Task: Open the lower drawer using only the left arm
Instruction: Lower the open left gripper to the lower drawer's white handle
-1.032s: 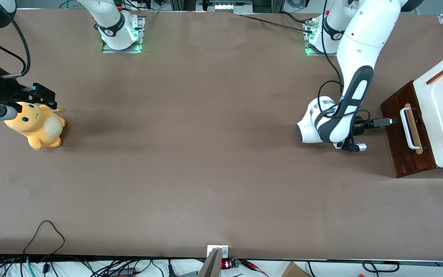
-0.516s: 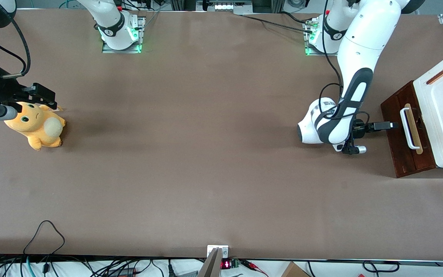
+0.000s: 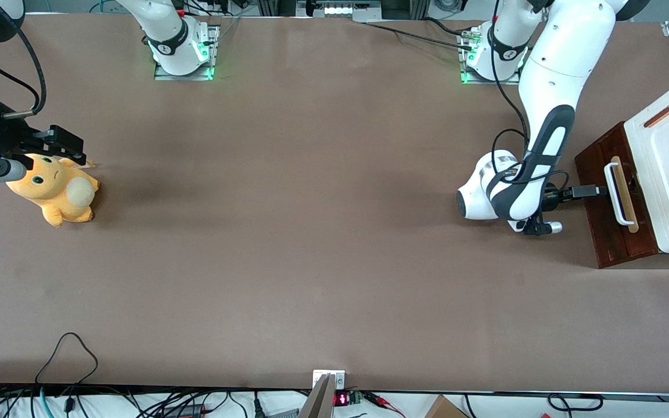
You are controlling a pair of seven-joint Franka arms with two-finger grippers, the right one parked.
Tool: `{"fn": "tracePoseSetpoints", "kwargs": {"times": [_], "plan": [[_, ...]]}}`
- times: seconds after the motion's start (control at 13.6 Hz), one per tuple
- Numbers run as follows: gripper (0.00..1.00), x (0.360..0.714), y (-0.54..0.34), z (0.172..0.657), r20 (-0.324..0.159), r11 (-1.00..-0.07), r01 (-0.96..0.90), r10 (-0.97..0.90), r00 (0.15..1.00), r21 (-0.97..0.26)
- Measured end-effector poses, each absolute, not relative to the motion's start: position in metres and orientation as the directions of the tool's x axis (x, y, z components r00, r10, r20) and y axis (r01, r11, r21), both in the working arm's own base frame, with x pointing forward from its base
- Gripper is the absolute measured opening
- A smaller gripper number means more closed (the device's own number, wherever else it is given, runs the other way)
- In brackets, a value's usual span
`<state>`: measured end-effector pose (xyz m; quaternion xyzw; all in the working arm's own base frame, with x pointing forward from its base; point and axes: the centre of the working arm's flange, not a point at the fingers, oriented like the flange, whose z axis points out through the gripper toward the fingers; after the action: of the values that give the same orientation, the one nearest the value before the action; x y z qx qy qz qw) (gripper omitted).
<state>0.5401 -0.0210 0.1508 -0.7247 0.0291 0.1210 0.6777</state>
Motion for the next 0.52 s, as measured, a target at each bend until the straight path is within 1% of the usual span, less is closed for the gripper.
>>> {"fn": "tracePoseSetpoints", "kwargs": {"times": [0.52], "plan": [[1.00, 0.540, -0.005, 0.150, -0.201, -0.086, -0.190, 0.149, 0.968, -0.978]]}}
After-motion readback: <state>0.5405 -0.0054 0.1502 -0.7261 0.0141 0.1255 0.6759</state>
